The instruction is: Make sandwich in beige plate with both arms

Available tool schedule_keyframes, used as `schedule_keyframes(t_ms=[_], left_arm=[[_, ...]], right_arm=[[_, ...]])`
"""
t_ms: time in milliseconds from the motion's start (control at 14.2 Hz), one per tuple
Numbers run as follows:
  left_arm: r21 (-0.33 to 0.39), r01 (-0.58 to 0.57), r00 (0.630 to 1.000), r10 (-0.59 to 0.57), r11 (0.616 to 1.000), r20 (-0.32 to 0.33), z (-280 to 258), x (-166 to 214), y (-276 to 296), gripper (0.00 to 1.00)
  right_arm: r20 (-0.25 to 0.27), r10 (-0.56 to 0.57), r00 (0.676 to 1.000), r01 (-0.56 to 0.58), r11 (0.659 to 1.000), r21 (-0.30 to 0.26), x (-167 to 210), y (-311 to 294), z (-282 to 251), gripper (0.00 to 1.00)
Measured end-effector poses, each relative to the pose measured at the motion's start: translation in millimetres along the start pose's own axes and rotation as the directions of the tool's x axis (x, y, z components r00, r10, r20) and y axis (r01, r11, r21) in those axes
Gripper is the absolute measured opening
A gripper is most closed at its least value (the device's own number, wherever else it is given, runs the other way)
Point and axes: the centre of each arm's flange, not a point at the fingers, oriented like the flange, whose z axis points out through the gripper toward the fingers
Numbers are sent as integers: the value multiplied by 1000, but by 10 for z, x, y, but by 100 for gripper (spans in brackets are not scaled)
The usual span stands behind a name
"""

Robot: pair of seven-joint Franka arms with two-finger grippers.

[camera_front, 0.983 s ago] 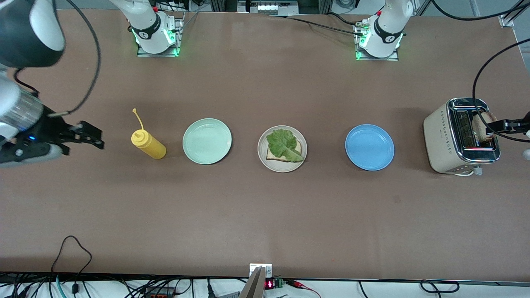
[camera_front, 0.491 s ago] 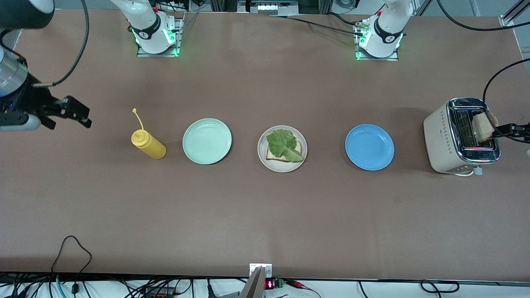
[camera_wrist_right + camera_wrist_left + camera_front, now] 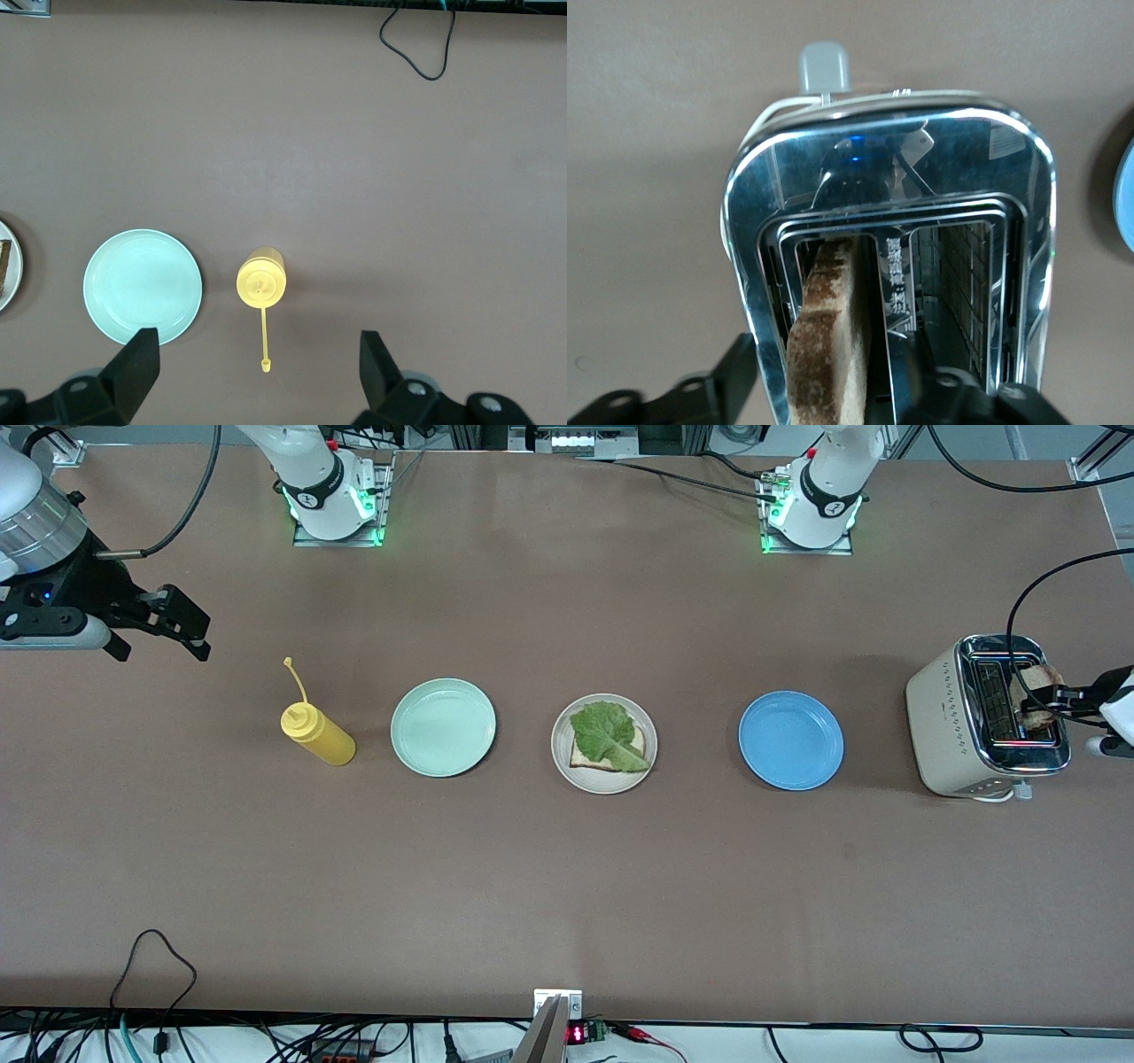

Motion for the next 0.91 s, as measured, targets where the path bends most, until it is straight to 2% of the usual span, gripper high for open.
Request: schedule_keyframes(t_ms=[70, 351, 702, 913], left_arm=[[-3, 2, 1000, -2, 1000, 2, 14, -25, -32, 54], [-18, 0, 999, 1, 1000, 33, -55, -128, -22, 15], [-12, -13, 999, 14, 1000, 38, -427, -262, 105, 10], [-7, -34, 998, 35, 999, 50, -1021, -379, 309, 10]], right_arm=[[4, 13, 1000, -13, 1000, -3, 3, 76, 5, 100], [57, 45, 997, -45, 999, -12, -23, 353, -35, 100], [46, -4, 999, 4, 1000, -2, 146, 377, -98, 100], [40, -8, 999, 8, 1000, -1, 155, 357, -147, 100]])
